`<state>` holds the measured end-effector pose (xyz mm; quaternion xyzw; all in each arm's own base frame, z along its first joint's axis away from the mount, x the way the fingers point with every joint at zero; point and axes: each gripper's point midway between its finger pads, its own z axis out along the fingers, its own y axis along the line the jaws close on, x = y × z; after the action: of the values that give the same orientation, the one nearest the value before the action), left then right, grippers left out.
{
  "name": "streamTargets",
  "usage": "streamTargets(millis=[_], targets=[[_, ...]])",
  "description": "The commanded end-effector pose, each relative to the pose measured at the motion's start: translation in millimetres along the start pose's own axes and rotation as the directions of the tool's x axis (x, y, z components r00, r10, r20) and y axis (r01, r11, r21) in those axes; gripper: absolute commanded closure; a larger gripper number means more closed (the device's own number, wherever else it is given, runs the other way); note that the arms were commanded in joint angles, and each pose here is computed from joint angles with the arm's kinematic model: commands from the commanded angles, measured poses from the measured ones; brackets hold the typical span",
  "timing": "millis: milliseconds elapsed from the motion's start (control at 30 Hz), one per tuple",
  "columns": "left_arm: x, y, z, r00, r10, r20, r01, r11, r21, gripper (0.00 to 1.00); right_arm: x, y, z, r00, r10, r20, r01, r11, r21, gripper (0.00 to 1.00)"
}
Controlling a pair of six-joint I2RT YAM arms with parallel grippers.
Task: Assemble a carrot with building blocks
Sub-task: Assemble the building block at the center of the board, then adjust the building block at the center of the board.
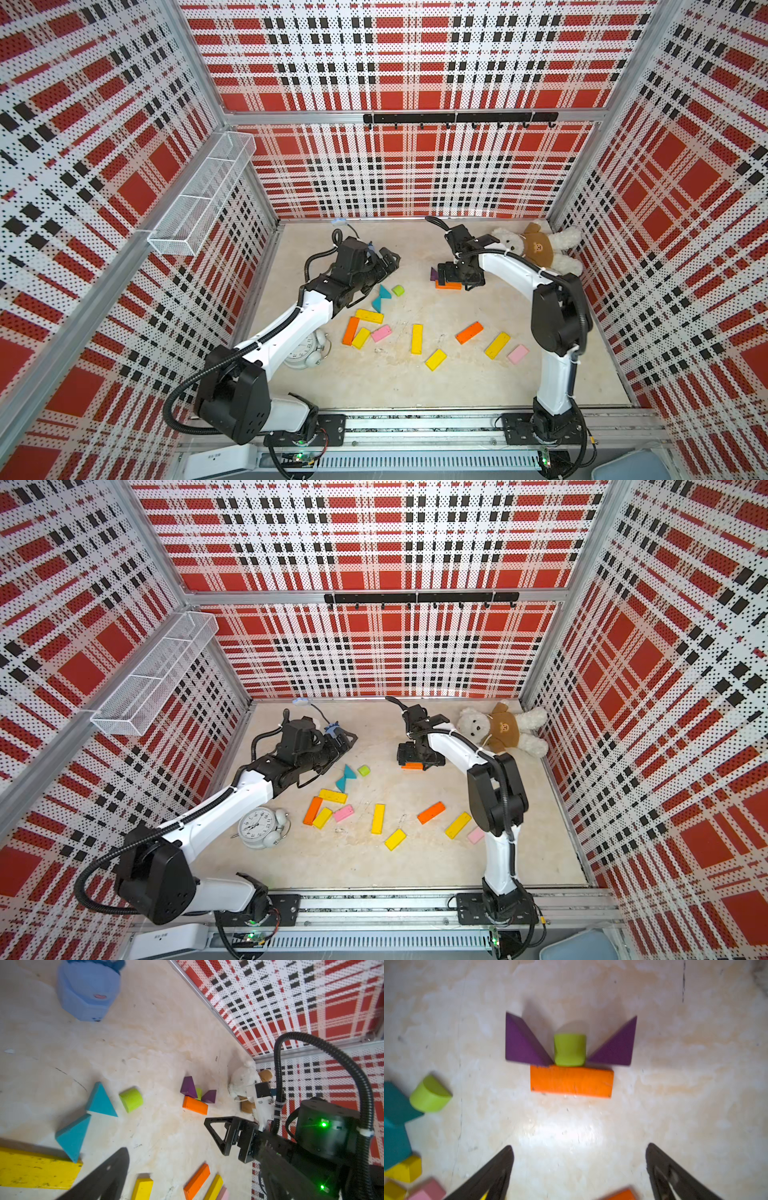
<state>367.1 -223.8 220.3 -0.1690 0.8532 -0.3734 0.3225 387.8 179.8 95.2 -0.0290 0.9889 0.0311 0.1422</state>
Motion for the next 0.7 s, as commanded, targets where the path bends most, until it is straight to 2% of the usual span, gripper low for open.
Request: streamTargets(millis=[0, 100, 233, 500, 667], targets=[[22.7, -35.0, -5.0, 0.996, 0.083, -0.032, -0.079, 0.99, 0.118, 0.0, 43.2, -5.8, -9.6, 0.988, -0.134, -0.071, 0.131, 0.99, -0.052, 0.0], [20.4, -45.9, -13.2, 0.996, 0.089, -0.024, -0.084, 0.984, 0.157, 0.0, 85.0, -10.5, -1.3, 0.975, -0.168, -0.146, 0.157, 0.984, -0.084, 0.0], [5.1, -51.8, -24.3, 0.996, 0.088, 0.026, -0.092, 0.978, 0.187, 0.01, 114.2, -10.6, 8.4, 0.964, -0.191, -0.183, 0.168, 0.977, -0.134, 0.0], [20.1, -56.0, -13.3, 0.994, 0.109, -0.025, -0.102, 0.973, 0.206, 0.0, 129.7, -7.2, 27.5, 0.946, -0.246, -0.212, 0.216, 0.964, -0.154, 0.0], [18.4, -54.8, -13.2, 0.994, 0.112, -0.017, -0.106, 0.974, 0.201, 0.0, 134.4, -6.5, 32.3, 0.938, -0.265, -0.224, 0.237, 0.961, -0.142, 0.0]])
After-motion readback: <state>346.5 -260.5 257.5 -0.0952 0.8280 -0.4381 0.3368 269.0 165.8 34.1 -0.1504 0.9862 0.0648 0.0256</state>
